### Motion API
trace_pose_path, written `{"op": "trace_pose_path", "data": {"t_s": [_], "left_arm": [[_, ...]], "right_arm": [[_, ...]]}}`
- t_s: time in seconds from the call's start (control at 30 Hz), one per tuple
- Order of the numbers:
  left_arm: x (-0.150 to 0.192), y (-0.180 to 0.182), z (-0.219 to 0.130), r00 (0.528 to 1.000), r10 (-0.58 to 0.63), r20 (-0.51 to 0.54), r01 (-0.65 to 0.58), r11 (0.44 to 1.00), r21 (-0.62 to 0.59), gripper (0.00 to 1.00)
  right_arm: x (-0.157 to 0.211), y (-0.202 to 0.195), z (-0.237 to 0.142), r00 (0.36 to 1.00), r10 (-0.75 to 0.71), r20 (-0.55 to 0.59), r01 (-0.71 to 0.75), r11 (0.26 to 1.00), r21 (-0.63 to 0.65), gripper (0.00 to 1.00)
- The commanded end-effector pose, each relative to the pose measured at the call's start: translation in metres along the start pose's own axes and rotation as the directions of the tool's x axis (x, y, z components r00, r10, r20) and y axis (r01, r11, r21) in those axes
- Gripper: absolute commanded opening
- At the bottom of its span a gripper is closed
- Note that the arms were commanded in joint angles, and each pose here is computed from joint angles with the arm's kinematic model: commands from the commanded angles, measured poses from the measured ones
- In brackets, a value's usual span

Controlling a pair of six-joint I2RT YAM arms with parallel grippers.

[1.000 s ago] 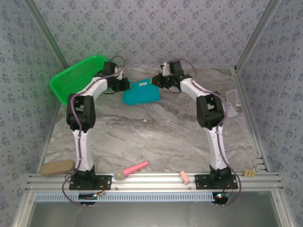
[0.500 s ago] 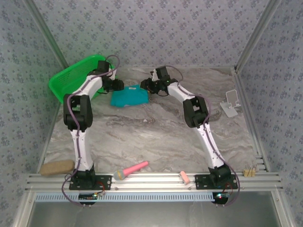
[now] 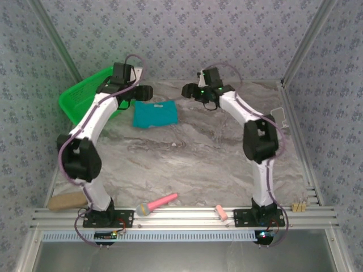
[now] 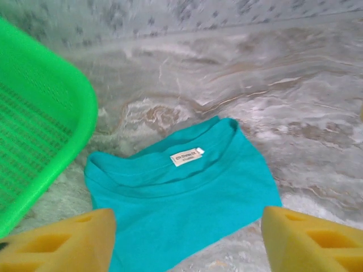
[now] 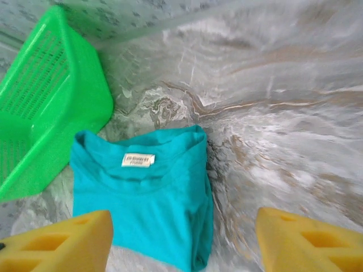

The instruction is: Fold the inside-out t-shirt

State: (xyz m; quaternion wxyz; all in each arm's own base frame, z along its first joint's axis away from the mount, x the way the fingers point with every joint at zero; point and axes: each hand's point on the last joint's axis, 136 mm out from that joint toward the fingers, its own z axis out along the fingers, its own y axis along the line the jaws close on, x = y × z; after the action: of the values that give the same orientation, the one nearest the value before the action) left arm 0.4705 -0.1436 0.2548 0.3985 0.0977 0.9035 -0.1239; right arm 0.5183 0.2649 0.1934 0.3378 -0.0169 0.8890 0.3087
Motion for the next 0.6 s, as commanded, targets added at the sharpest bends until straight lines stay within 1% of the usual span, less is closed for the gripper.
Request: {"op": "trace_pose_path", "data": {"t_s": [0.0, 0.1, 0.17, 0.23, 0.33, 0.37, 0.4, 0.43, 0.5, 0.57], "left_arm": [[0.007, 0.016, -0.033, 0.997, -0.024, 0.070, 0.030, 0.995, -0.090, 0.99], [0.020, 0.032, -0.060, 0.986, -0.034, 0.163, 0.063, 0.982, -0.179, 0.99], [0.038, 0.044, -0.070, 0.978, -0.031, 0.206, 0.080, 0.969, -0.234, 0.99], [0.062, 0.057, -0.075, 0.972, -0.021, 0.236, 0.092, 0.952, -0.292, 1.00], [0.105, 0.074, -0.072, 0.972, 0.020, 0.233, 0.069, 0.927, -0.369, 1.00], [0.117, 0.076, -0.067, 0.971, 0.054, 0.231, 0.037, 0.927, -0.372, 1.00], [0.128, 0.080, -0.061, 0.966, 0.083, 0.244, 0.013, 0.929, -0.371, 1.00], [0.137, 0.084, -0.056, 0.959, 0.093, 0.268, 0.012, 0.931, -0.365, 1.00], [0.154, 0.093, -0.047, 0.958, 0.077, 0.275, 0.024, 0.937, -0.347, 1.00], [0.170, 0.105, -0.037, 0.966, 0.048, 0.253, 0.045, 0.937, -0.348, 1.00]], "right_arm": [[-0.018, -0.001, -0.069, 0.970, -0.187, 0.157, 0.166, 0.976, 0.140, 1.00], [-0.011, -0.014, -0.128, 0.921, -0.296, 0.255, 0.226, 0.936, 0.271, 1.00], [0.002, -0.034, -0.161, 0.897, -0.336, 0.288, 0.219, 0.902, 0.373, 1.00], [0.019, -0.057, -0.197, 0.874, -0.368, 0.317, 0.196, 0.865, 0.462, 1.00], [0.042, -0.095, -0.237, 0.849, -0.390, 0.357, 0.147, 0.823, 0.548, 1.00], [0.051, -0.108, -0.246, 0.846, -0.389, 0.365, 0.127, 0.811, 0.571, 1.00], [0.064, -0.130, -0.255, 0.851, -0.377, 0.367, 0.089, 0.790, 0.606, 1.00], [0.075, -0.147, -0.263, 0.847, -0.369, 0.383, 0.058, 0.779, 0.624, 1.00], [0.096, -0.173, -0.268, 0.844, -0.373, 0.385, 0.043, 0.763, 0.645, 1.00], [0.115, -0.193, -0.264, 0.839, -0.393, 0.377, 0.060, 0.755, 0.653, 1.00]]}}
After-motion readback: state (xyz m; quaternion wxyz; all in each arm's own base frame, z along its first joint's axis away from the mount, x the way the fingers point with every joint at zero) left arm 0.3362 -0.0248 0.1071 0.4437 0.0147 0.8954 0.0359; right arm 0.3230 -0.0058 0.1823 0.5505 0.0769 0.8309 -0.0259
